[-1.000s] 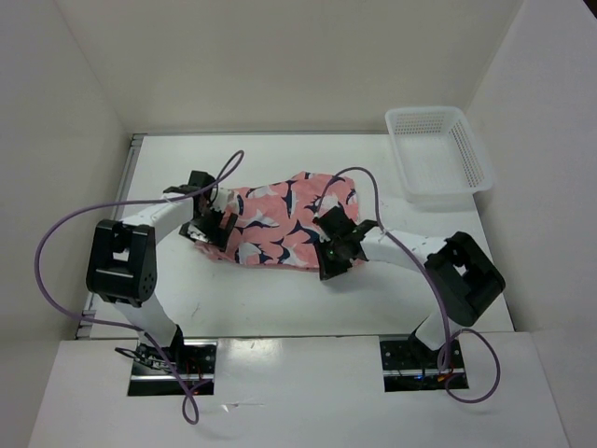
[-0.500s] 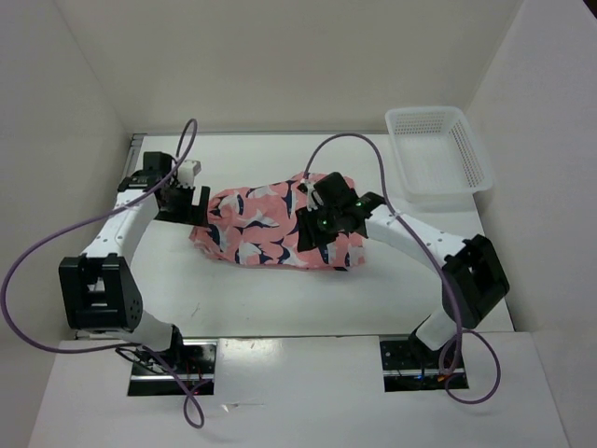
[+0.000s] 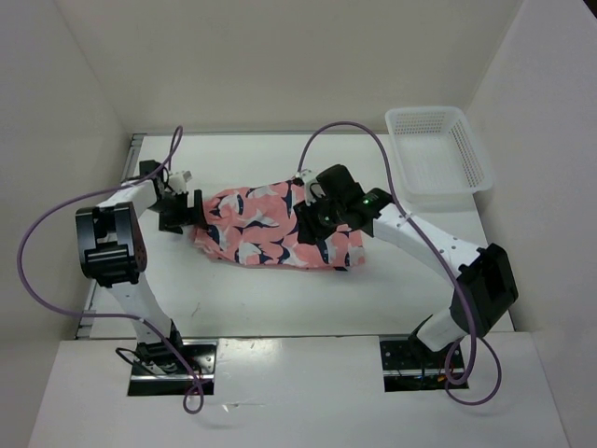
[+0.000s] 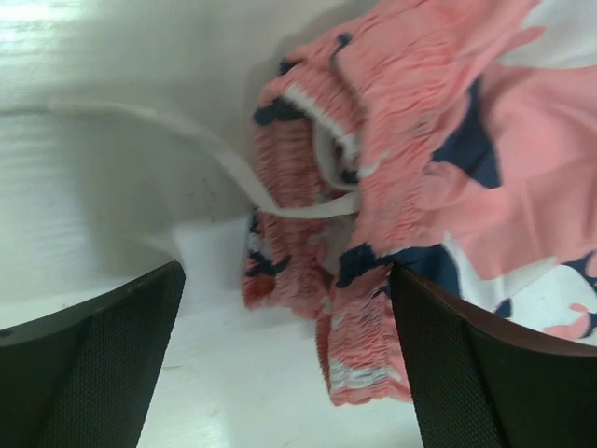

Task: Fold and stack the shorts
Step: Fold the shorts

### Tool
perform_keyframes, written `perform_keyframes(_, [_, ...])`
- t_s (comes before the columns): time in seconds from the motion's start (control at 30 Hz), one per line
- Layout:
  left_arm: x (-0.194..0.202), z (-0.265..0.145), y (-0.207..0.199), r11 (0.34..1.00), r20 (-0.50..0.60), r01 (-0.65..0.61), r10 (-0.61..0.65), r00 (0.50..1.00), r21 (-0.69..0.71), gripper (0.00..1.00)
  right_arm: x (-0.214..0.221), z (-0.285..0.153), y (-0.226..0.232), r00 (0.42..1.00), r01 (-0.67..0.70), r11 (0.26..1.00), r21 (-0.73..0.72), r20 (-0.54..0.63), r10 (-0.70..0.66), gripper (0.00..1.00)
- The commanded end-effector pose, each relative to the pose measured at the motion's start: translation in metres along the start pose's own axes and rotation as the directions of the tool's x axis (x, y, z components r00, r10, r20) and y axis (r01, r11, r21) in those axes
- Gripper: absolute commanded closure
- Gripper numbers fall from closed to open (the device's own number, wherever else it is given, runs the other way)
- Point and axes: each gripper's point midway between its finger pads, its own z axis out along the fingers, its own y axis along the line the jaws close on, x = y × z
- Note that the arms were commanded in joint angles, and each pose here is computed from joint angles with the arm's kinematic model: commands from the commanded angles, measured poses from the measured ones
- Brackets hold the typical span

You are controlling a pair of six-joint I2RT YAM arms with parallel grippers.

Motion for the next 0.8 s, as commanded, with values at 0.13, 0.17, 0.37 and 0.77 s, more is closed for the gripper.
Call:
perform_keyframes(0.13, [0.026, 0.030, -0.030, 0.975, -0.117, 0.051, -0.026, 0.993, 0.215, 0.30, -0.025, -0.010, -0.045, 0.991, -0.029, 0.970, 0.243, 0.130, -0.003, 0.54])
perform_keyframes(0.17, [0.030, 0.032, -0.036, 0.969, -0.135, 0.047, -0.014, 0.991, 0.244, 0.36, -0.026, -0.008, -0.054, 0.989, -0.072, 0.963, 0.259, 0.143, 0.035, 0.54])
perform_keyframes(0.37, [0.039, 0.037, -0.035, 0.971, -0.172, 0.017, 0.026, 0.985, 0.240, 0.91, -0.016, 0.005, -0.120, 0.980, -0.180, 0.894, 0.410, 0.148, 0.130, 0.54])
perform_keyframes(0.77, [-0.083, -0.090, -0.035, 0.948, 0.133, -0.312, 0.317, 0.939, -0.062, 1.00, 0.018, 0.059, -0.152, 0.959, -0.281, 0.851, 0.444, 0.099, 0.264, 0.56])
